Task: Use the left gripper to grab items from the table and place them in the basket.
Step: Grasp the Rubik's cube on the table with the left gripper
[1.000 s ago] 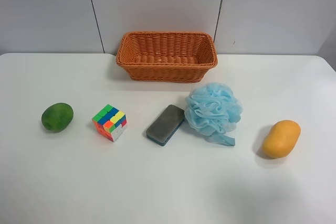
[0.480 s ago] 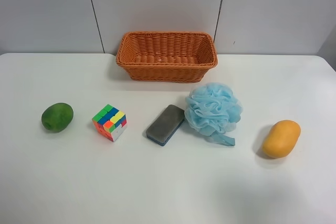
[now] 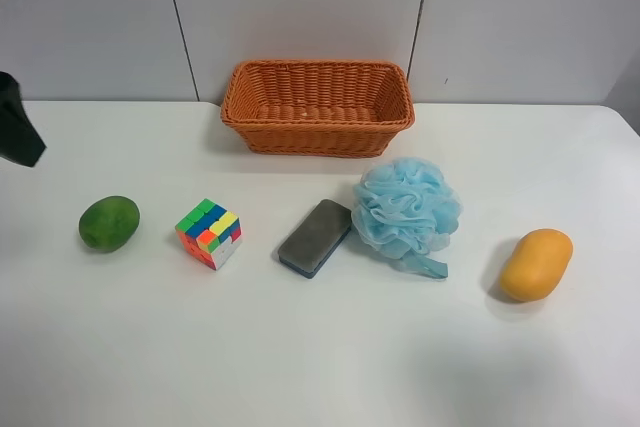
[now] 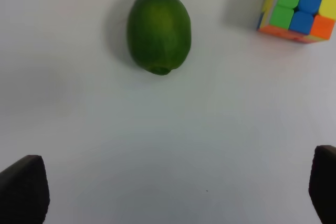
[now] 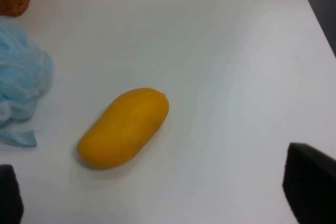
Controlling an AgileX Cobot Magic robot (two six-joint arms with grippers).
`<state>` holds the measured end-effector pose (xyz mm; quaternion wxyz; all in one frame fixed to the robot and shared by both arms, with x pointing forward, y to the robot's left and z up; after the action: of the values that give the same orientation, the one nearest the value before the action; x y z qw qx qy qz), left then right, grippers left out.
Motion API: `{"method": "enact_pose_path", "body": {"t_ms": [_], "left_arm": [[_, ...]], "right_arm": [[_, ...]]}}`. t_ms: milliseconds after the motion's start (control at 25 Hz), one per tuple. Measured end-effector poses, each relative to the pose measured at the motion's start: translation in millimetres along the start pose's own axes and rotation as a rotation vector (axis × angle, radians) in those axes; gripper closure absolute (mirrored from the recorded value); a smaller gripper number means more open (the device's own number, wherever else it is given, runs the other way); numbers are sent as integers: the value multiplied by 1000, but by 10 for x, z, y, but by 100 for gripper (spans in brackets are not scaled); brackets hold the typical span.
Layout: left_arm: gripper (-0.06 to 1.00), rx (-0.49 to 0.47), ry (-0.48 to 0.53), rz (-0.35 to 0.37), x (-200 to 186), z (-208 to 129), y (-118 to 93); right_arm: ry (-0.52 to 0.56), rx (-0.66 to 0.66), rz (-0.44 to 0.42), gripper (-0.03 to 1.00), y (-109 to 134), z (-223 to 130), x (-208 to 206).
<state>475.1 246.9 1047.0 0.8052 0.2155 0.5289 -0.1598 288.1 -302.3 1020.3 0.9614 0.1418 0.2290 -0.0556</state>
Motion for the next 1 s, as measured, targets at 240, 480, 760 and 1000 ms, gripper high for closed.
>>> {"method": "enact_pose_path", "body": {"t_ms": [240,480,760,1000], "left_arm": [[-5,82,126,-40,488,209,-308],[-5,149,147,-73,884,382,-625],[-5,159,110,-89,1169,526,-800],[-5,147,113,-110,1393,568,-875]], "right_arm": [[0,0,0,-3,0,0,0],[0,0,0,-3,0,0,0],[0,0,0,-3,0,0,0],[0,0,0,-3,0,0,0]]}}
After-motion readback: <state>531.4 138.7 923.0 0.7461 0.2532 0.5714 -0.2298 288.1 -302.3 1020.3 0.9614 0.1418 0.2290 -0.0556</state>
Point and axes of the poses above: a point on each arm's last joint axis where the gripper is mounted, x pointing out along that axis toward the gripper, y along the wrist's bending axis when the last joint is at zero, z = x × y, the point moved 6 cm from there along x, pointing out along that axis toward the gripper, and after that the axes turned 15 degrees about x, right-handed, at the moved point
